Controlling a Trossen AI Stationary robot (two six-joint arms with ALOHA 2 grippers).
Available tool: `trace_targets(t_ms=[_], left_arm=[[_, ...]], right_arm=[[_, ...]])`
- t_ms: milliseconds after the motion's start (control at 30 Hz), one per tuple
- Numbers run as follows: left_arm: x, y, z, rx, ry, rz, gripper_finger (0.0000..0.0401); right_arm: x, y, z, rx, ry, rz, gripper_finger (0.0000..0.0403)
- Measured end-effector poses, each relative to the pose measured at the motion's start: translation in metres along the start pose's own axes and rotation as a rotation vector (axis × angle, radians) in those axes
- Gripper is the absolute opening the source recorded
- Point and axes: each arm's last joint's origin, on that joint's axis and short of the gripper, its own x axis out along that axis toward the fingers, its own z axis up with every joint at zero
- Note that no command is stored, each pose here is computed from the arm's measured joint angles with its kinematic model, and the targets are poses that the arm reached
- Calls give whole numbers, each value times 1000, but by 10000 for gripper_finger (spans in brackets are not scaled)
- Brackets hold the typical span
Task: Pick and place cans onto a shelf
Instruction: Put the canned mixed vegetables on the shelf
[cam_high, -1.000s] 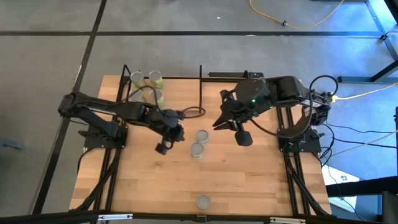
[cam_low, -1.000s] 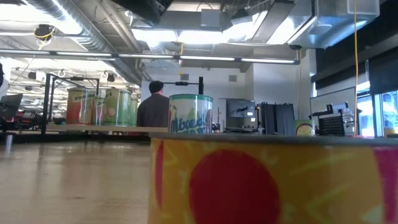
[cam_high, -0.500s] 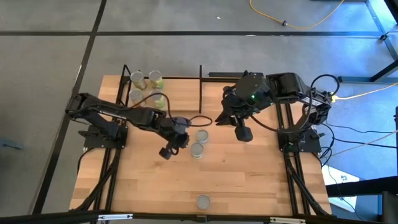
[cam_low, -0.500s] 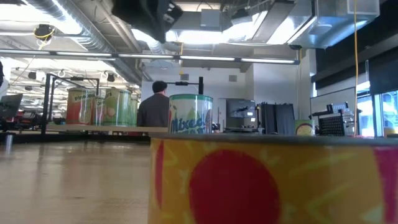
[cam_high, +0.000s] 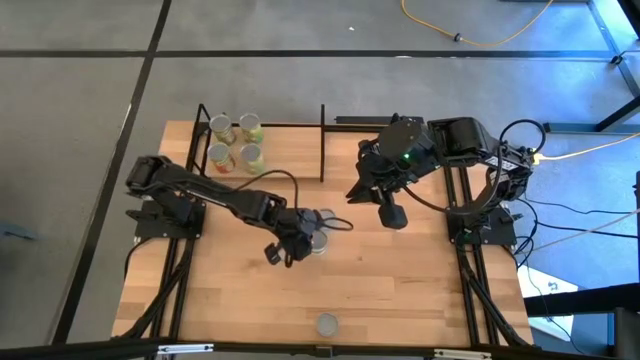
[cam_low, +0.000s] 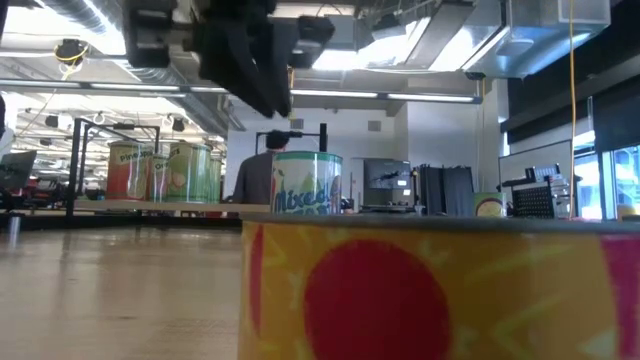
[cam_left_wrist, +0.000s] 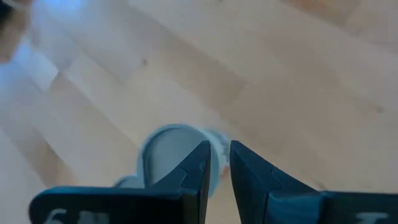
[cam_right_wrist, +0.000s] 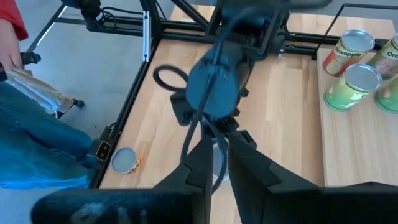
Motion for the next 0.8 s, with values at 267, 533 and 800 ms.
trace_targets(t_ms=[267,533,800], left_arm=[[9,1,-4,-19,71,37,55],[9,1,-4,-88,67,33,55],[9,0,-4,-158,33,-11,55]], right_arm=[[0,0,0,1,0,0,52],[0,0,0,-1,1,-2,52],[0,0,0,-2,1,-3,52]])
